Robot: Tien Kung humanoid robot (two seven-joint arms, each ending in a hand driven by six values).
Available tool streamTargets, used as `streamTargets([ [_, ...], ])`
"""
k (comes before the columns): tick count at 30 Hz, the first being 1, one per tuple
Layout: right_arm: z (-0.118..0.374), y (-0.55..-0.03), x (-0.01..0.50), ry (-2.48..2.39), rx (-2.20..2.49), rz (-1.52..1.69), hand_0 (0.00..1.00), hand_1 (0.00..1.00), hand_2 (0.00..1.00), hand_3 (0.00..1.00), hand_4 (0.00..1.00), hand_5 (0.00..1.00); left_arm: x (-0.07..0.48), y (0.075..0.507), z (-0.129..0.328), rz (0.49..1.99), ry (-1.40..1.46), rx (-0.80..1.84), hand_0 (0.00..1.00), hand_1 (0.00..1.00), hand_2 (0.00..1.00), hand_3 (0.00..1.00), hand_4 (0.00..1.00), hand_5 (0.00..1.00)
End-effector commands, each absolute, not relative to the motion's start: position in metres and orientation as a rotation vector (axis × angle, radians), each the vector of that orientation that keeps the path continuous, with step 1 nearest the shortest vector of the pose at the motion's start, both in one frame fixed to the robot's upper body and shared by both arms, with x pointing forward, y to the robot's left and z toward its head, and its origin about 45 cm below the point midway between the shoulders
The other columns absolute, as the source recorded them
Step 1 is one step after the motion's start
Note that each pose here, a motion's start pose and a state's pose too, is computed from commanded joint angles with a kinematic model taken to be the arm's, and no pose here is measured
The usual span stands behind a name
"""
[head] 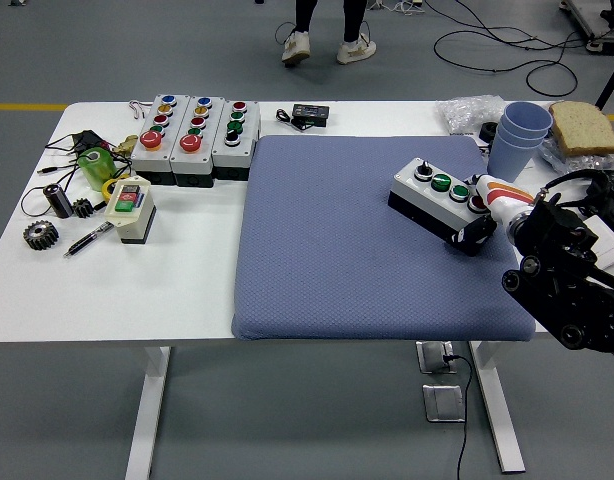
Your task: Pick up the button,place it on the desk,press the button,press the button
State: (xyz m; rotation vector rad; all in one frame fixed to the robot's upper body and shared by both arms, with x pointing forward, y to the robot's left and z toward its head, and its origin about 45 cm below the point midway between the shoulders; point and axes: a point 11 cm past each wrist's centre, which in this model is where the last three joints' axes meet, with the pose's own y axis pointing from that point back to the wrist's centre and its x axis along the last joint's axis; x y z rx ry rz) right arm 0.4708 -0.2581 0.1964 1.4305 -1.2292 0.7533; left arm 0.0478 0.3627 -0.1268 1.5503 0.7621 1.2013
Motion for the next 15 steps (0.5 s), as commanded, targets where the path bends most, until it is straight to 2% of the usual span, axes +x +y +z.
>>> streamTargets([
  [1,0.199,-0.258,0.471,-1.228,1.413,0.779,0.505,0.392,0.555,0.729,0.994,0.118,0.048,0.363,-0.127,1.202,0.762,1.550,0.621,0.657,0.673,0.590,0.336,0.645],
  [2,0.201,-0.258,0.472,-1.230,1.403,0.798,0.296,0.188,0.405,0.593,0.964,0.120,0.048,0.363,-0.127,1.203,0.762,1.549,0.622,0.657,0.673,0.591,0.336,0.642],
  [7,0.211,-0.258,0.473,-1.263,1.379,0.864,0.296,0.188,0.405,0.593,0.964,0.120,0.049,0.363,-0.127,1.206,0.762,1.547,0.622,0.657,0.673,0.591,0.336,0.642],
  [8,0.212,-0.258,0.473,-1.267,1.377,0.871,0.121,0.023,0.308,0.508,0.879,0.152,0.048,0.363,-0.127,1.206,0.763,1.547,0.621,0.657,0.674,0.591,0.336,0.640],
  [13,0.220,-0.252,0.469,-1.275,1.400,0.918,0.121,0.023,0.308,0.508,0.879,0.152,0.049,0.363,-0.127,1.209,0.763,1.545,0.621,0.657,0.674,0.591,0.336,0.640],
  [14,0.224,-0.248,0.467,-1.289,1.421,0.943,0.032,0.002,0.246,0.490,0.892,0.206,0.049,0.363,-0.127,1.209,0.764,1.545,0.622,0.657,0.673,0.590,0.336,0.640],
  [15,0.226,-0.246,0.466,-1.294,1.431,0.952,0.032,0.002,0.246,0.490,0.892,0.206,0.049,0.363,-0.127,1.209,0.763,1.545,0.622,0.657,0.673,0.590,0.336,0.640],
])
